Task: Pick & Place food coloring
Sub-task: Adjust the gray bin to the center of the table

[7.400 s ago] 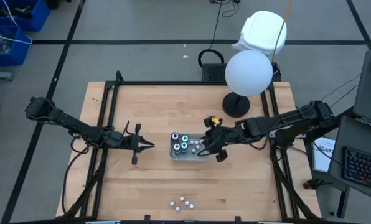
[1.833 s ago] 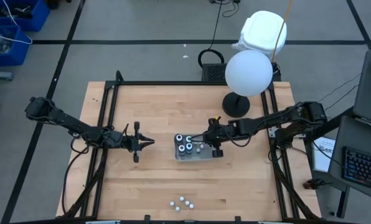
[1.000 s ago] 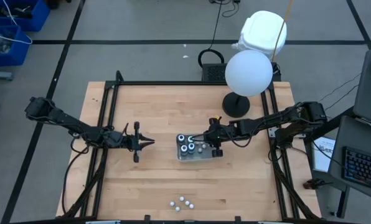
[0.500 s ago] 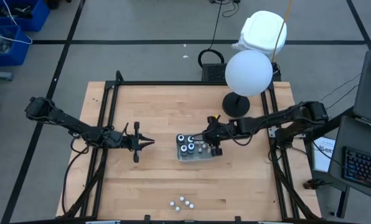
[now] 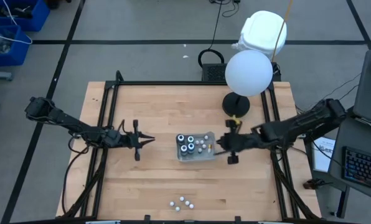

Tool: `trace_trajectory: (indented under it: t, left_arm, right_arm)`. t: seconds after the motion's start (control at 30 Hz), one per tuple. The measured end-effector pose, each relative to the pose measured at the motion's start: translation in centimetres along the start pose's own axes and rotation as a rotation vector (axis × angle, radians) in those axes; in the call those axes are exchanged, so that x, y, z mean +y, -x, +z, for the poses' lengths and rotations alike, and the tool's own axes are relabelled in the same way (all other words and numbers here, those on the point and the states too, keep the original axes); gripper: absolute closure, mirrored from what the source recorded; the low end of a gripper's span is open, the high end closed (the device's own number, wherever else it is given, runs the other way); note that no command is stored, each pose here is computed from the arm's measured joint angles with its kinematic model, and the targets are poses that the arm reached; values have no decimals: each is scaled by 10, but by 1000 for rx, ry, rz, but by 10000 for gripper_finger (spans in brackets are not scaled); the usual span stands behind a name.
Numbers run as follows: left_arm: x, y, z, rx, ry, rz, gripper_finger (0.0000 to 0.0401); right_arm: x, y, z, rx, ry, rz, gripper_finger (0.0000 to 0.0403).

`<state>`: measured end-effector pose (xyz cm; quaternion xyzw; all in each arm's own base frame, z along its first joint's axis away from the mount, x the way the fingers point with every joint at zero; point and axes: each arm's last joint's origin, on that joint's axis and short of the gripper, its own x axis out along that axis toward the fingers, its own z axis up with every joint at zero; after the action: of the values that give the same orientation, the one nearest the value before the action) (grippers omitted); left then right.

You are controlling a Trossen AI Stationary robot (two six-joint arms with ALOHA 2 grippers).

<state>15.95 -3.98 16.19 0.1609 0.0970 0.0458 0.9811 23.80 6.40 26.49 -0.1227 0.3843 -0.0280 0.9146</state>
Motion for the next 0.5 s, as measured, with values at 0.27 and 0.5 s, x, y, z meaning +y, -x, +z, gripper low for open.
trace_trajectory:
  t: [0.27,0.5]
  left_arm:
    - [-10,-4,-11,85,203,-119,393]
    - [-30,-19,-28,181,306,-120,397]
  right_arm:
    - [30,-4,-72,99,-204,-46,402]
    - [45,-26,-118,123,-347,-59,402]
